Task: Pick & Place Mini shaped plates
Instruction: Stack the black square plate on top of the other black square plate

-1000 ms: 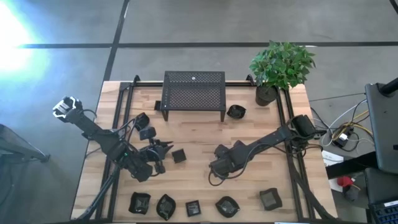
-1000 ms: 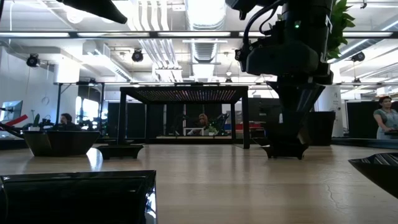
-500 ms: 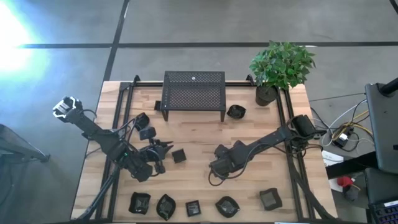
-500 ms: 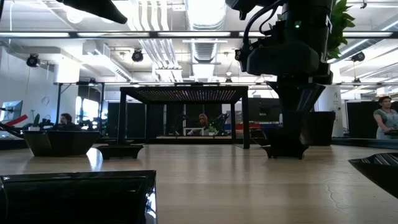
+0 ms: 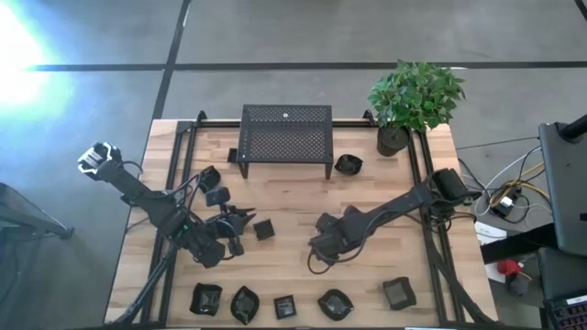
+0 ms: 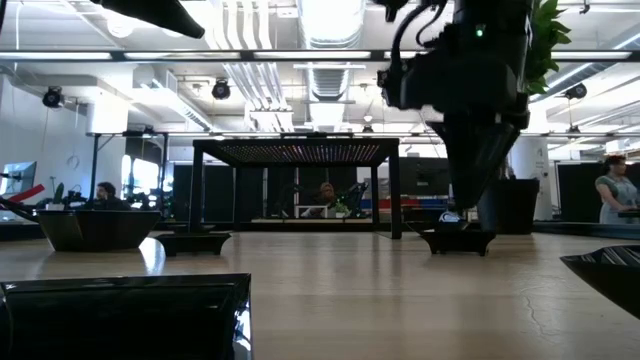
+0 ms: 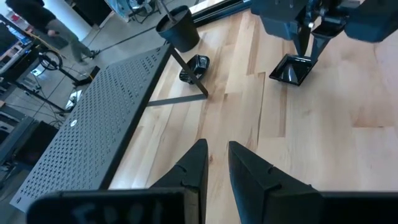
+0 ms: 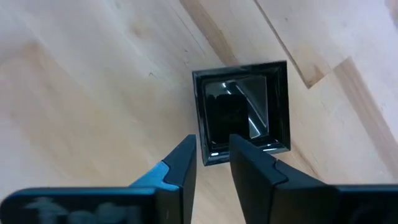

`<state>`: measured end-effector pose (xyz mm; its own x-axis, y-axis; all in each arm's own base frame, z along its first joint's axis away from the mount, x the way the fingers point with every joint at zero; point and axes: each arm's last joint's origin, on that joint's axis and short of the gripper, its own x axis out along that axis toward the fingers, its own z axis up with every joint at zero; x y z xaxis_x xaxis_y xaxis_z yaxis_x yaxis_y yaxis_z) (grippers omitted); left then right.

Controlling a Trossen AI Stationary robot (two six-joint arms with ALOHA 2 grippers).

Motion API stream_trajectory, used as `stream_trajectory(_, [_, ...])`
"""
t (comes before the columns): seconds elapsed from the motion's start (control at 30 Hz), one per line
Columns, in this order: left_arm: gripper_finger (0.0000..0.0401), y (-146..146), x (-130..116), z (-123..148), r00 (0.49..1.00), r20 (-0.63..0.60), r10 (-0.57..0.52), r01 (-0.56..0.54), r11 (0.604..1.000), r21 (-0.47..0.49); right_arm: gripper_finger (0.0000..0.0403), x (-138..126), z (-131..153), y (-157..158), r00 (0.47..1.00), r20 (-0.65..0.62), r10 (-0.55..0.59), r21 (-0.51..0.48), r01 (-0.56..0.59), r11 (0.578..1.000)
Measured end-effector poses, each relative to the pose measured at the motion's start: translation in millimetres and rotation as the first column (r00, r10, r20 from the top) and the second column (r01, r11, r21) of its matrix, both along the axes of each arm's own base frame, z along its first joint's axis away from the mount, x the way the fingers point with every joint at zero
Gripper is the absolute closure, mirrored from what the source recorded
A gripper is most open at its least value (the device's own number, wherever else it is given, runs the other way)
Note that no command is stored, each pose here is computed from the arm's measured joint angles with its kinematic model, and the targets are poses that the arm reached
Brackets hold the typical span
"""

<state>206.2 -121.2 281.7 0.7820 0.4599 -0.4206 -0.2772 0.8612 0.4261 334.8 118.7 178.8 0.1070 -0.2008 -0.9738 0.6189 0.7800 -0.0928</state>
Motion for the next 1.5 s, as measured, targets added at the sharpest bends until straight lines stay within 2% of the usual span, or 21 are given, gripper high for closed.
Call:
stream_trajectory(0.17, [0.0341,0,0,0,1.0,0.0,0.0,0.0,1.0,0.0,0.0324,1,16,-1,0.997,0.069,0.045,-0.031,-0.043,0.999])
stream_trajectory(0.3, [0.0341,0,0,0,1.0,0.0,0.0,0.0,1.0,0.0,0.0331,11,26,1,0.974,0.139,0.179,-0.103,-0.165,0.981])
stream_trajectory(0.37, [0.0341,0,0,0,1.0,0.001,0.0,0.0,1.0,0.0,0.0333,19,28,3,0.942,0.196,0.271,-0.12,-0.252,0.96])
stream_trajectory(0.5, [0.0341,0,0,0,1.0,0.002,0.0,0.0,1.0,-0.001,0.0334,33,32,7,0.845,0.293,0.447,-0.189,-0.407,0.894])
stream_trajectory(0.67, [0.0341,0,0,0,1.0,0.002,0.0,0.0,1.0,-0.001,0.0327,46,35,5,0.75,0.349,0.561,-0.278,-0.489,0.827])
stream_trajectory(0.77, [0.0341,0,0,0,1.0,0.002,0.0,0.0,1.0,-0.001,0.0323,53,31,2,0.721,0.349,0.599,-0.312,-0.514,0.799])
stream_trajectory(1.07, [0.0341,0,0,0,1.0,0.003,0.002,-0.002,1.0,0.001,0.0323,75,5,-16,0.683,0.312,0.66,-0.371,-0.552,0.747])
stream_trajectory(1.23, [0.0341,0,0,0,1.0,0.004,0.002,-0.002,1.0,0.001,0.0321,92,-12,-22,0.598,0.349,0.722,-0.375,-0.617,0.692])
stream_trajectory(1.37, [0.0341,0,0,0,1.0,0.004,0.002,-0.002,1.0,0.002,0.0325,100,-28,-24,0.557,0.323,0.765,-0.411,-0.646,0.643])
stream_trajectory(1.5, [0.0341,0,0,0,1.0,0.003,0.002,-0.002,1.0,0.002,0.0324,106,-40,-25,0.534,0.317,0.784,-0.437,-0.651,0.62])
